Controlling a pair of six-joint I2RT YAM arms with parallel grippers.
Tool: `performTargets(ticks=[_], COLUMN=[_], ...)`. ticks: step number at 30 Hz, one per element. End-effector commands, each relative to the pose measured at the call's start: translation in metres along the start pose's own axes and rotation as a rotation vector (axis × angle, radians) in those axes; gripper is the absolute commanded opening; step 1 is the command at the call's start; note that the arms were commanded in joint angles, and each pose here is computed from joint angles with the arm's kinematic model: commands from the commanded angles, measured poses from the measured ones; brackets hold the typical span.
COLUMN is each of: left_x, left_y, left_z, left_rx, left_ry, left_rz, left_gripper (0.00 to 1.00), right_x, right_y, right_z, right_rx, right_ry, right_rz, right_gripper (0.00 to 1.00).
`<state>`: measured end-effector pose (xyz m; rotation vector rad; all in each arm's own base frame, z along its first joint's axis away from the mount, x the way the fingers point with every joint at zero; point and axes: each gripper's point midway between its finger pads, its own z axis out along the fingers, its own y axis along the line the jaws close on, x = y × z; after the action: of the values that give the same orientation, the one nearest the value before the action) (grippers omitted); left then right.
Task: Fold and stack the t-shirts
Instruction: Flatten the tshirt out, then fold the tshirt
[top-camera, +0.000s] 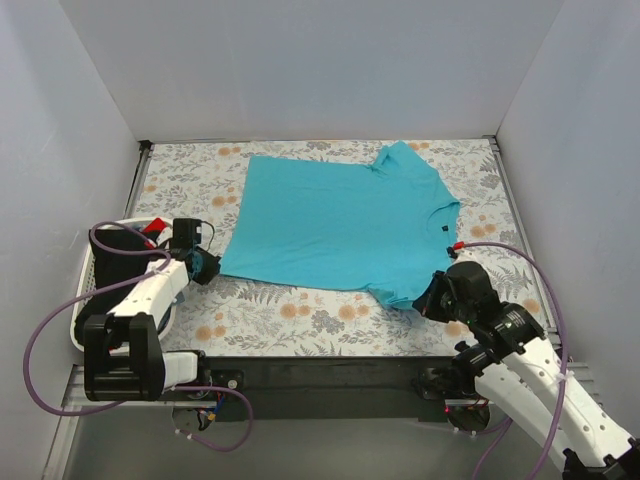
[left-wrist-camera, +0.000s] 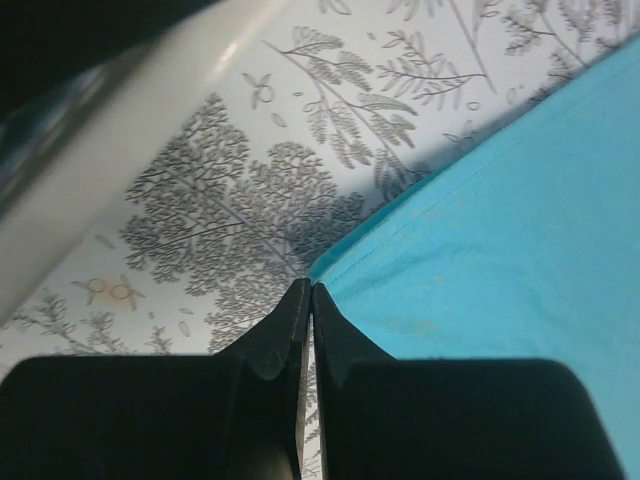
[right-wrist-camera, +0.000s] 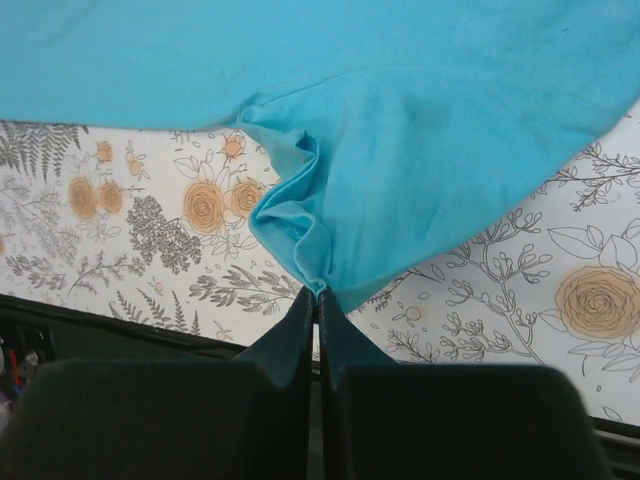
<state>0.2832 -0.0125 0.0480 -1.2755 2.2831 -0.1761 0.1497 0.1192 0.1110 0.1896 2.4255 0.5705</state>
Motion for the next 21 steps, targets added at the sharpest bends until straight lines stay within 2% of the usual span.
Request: performTargets(ticks=[1,5,9,15,21], left_x=[-0.011,-0.013,-0.01,-0.015,-0.033], left_y=[0.021,0.021,0.012,-0.022,-0.053], left_z=[-0.008,-0.008,-0.003,-0.002,0.002], left_rx=[-0.077,-0.08,-0.061,0.038,0.068], left_ry=[-0.077,-0.081,-0.046,-0.015,-0.02], left_rz=[-0.005,-0.006,0.009,0.041,0.061], left_gripper=[0.0,0.0,0.0,0.0,0.0], right_x=[-0.018,-0.035,-0.045,-0.071,-0.109], right_y=[0.01,0.012,0.009,0.008,0.014], right_z=[-0.028,-0.046,-0.043,-0.031,-0.018], right_rx=[-0.017,0.002,0.047,0.108,0.191], right_ry=[-0.057,-0.113,-0.126,-0.196,-0.265], right_rz=[0.012,0.0,-0.029,-0.08,-0.141], right_gripper=[0.01,0.01,0.01,0.01,0.01])
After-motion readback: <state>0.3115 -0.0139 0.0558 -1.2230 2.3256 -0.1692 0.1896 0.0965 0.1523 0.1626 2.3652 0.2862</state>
